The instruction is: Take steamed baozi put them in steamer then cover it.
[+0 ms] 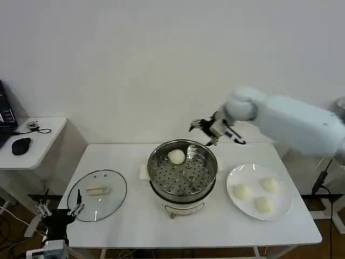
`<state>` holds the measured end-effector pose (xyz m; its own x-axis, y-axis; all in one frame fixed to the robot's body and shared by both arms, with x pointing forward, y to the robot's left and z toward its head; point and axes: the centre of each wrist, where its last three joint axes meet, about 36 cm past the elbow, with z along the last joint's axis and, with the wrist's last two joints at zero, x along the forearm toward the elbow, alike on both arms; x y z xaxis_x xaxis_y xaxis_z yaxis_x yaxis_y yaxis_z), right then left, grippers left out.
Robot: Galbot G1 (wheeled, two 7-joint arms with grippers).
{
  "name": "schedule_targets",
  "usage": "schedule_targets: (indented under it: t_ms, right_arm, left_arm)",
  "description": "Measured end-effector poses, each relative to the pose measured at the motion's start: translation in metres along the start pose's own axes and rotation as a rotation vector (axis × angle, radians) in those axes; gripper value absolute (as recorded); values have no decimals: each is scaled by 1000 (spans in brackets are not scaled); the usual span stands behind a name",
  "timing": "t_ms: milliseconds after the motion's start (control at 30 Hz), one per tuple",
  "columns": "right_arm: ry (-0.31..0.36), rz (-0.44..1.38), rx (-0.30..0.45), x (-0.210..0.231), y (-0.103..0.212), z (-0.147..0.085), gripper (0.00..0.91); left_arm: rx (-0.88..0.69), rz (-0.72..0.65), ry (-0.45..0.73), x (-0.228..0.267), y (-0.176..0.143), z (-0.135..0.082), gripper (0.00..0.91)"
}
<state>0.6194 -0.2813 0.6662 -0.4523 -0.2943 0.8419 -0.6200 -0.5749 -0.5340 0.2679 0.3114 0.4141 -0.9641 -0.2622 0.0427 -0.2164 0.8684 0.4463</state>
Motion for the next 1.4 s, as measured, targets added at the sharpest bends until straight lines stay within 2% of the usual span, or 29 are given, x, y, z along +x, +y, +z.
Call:
schedule_targets:
  t_ms: [233, 367, 533, 733, 933, 1400]
  right_arm:
    - [45, -43, -253, 5, 90, 20, 907]
    - [55, -93, -352, -3, 127, 21, 907]
    - [60, -152, -433, -17, 158, 21, 907]
    - [60, -208, -499, -41, 179, 17, 907]
    - [55, -246, -533, -65, 188, 16, 907]
    - [63, -273, -550, -117, 179, 18, 907]
  left_arm:
    - [-15, 49, -15, -9, 0, -3, 907]
    - [-26, 62, -14, -10, 1, -2, 907]
    - [-32, 69, -12, -10, 0, -2, 907]
    - [-37, 70, -3, -8, -1, 0, 907]
    - [-43, 61, 3, -7, 1, 1, 907]
    - [-52, 56, 14, -9, 2, 6, 907]
